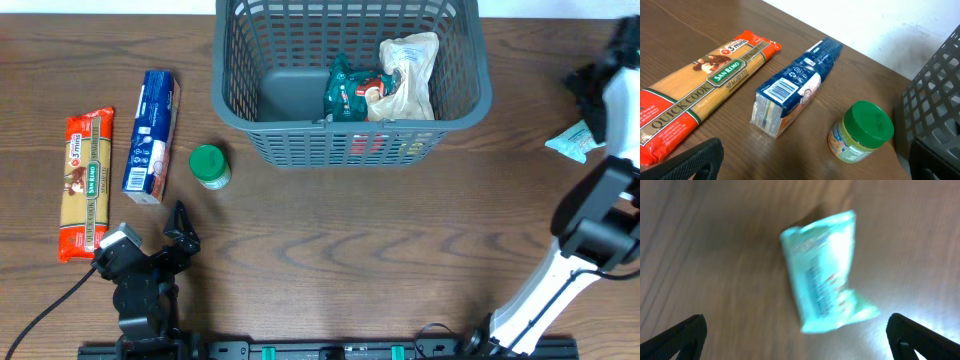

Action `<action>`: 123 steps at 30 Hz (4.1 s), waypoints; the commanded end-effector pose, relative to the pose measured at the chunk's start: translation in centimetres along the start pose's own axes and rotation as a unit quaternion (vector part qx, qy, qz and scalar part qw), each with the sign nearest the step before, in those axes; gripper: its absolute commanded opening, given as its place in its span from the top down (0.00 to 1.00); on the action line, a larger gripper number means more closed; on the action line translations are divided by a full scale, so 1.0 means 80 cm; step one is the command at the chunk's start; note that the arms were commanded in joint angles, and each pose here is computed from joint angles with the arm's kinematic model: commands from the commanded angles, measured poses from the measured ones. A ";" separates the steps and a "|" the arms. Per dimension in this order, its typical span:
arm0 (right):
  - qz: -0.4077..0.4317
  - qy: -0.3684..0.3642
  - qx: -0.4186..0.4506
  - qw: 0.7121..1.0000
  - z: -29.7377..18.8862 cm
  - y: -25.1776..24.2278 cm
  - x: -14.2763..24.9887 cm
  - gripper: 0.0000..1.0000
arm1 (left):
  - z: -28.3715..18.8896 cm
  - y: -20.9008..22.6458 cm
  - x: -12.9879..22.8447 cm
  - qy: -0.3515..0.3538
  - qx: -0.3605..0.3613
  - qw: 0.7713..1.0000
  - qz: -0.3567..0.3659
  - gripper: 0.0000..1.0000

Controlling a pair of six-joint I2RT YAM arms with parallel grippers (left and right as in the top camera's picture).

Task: Pack container

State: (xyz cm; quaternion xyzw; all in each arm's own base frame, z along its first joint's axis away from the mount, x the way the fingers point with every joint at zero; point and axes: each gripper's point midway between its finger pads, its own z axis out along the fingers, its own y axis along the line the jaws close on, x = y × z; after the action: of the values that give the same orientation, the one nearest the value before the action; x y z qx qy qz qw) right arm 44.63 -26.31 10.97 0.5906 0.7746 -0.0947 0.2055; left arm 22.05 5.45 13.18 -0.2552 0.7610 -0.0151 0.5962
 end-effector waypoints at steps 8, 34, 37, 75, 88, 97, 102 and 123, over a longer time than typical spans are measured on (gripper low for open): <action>-0.004 0.075 0.027 0.997 0.066 -0.034 0.022 0.01 | 0.003 0.006 0.010 0.007 -0.008 1.000 -0.001 0.01; -0.095 0.102 0.036 0.990 0.116 0.021 0.115 0.01 | 0.003 0.006 0.010 0.007 -0.008 1.000 -0.001 0.01; -0.082 0.101 0.040 0.991 0.116 0.020 0.116 0.01 | 0.003 0.006 0.010 0.007 -0.008 1.000 -0.001 0.01; -0.068 0.072 0.034 0.995 0.092 0.034 0.107 0.01 | 0.003 0.006 0.010 0.007 -0.008 1.000 -0.001 0.02; 0.031 0.047 0.021 0.998 0.062 0.005 0.041 0.01 | 0.003 0.006 0.010 0.007 -0.008 1.000 -0.001 0.01; 0.071 0.057 0.027 0.995 0.074 -0.027 0.015 0.01 | 0.003 0.006 0.010 0.007 -0.008 1.000 -0.001 0.01; 0.076 0.055 0.027 0.995 0.076 -0.031 0.011 0.01 | 0.003 0.006 0.010 0.007 -0.008 1.000 -0.001 0.01; 0.083 0.076 0.038 0.993 0.120 -0.044 0.042 0.10 | 0.003 0.006 0.010 0.007 -0.008 1.000 -0.001 0.01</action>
State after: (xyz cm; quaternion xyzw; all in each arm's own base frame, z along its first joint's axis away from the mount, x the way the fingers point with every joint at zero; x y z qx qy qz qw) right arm 43.42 -28.04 1.56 0.6561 0.7388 -0.0573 0.1430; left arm 22.05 5.45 13.18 -0.2552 0.7610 -0.0151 0.5962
